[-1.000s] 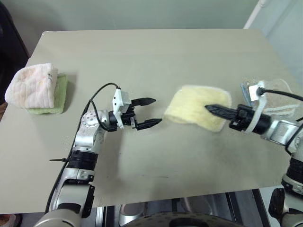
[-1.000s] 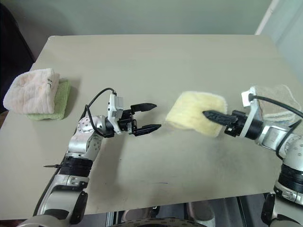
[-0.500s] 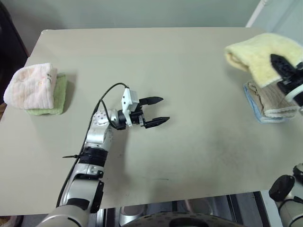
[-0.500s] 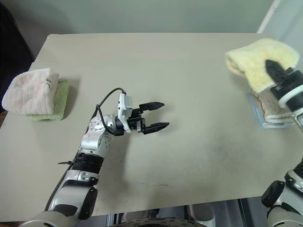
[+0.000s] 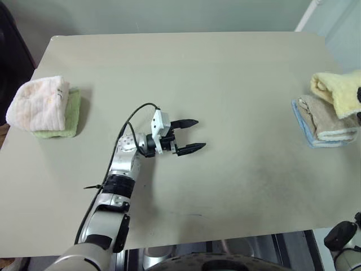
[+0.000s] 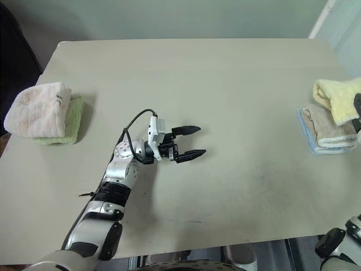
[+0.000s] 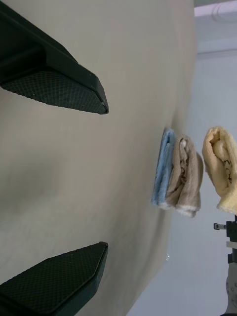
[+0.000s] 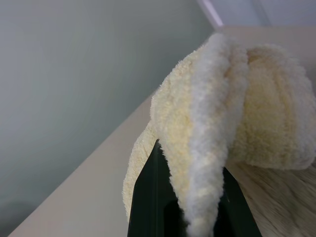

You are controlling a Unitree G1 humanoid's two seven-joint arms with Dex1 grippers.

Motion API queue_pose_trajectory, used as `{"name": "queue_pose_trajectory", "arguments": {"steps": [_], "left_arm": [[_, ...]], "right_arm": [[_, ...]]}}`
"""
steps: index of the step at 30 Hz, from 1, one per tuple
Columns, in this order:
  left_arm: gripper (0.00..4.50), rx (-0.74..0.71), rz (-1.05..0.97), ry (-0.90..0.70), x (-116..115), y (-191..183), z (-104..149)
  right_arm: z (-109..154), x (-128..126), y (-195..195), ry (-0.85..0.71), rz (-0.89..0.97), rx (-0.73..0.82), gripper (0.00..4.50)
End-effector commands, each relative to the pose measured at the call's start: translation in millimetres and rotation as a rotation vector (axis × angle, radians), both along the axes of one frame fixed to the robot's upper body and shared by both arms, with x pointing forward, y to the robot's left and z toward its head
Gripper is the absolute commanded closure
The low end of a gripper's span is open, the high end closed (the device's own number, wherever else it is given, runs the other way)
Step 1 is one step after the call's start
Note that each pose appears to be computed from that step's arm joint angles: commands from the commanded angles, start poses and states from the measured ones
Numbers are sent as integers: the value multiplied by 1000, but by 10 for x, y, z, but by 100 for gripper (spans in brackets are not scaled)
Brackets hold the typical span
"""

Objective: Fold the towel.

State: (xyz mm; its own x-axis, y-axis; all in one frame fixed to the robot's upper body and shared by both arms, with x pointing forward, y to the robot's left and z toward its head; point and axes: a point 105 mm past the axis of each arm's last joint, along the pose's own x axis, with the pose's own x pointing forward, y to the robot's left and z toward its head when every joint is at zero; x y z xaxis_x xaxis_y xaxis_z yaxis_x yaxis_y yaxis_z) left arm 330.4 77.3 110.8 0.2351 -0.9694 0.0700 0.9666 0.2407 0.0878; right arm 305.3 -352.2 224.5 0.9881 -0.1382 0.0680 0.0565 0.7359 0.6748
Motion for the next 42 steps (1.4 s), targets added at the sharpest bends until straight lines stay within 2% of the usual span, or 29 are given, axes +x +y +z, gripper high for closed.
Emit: {"name": "queue_pose_trajectory", "arguments": {"steps": [1,6,10,14,22,27,32,39,42], "left_arm": [[0,-2,-19,-47,3,-38,74],[0,-7,-23,-55,2,-58,125],[0,-8,-16,-60,19,-46,163],[0,-8,1,-67,45,-27,185],[0,-2,7,-74,-2,-42,195],[0,-2,9,-72,-11,-40,210],[0,2,7,-67,1,-48,220],[0,4,1,-62,20,-71,185],[0,5,3,-57,26,-59,141]], "right_arm": [[234,-101,-43,-90,-24,-19,448],[356,-69,73,-118,25,-36,448],[566,0,423,-176,158,-88,448],[654,78,618,-194,210,-105,448],[612,84,436,-187,139,-86,448],[507,15,258,-168,71,-70,448],[193,-99,81,-109,-6,-14,448],[-374,-153,-134,44,-105,48,448],[-507,-183,-197,89,-131,49,448]]}}
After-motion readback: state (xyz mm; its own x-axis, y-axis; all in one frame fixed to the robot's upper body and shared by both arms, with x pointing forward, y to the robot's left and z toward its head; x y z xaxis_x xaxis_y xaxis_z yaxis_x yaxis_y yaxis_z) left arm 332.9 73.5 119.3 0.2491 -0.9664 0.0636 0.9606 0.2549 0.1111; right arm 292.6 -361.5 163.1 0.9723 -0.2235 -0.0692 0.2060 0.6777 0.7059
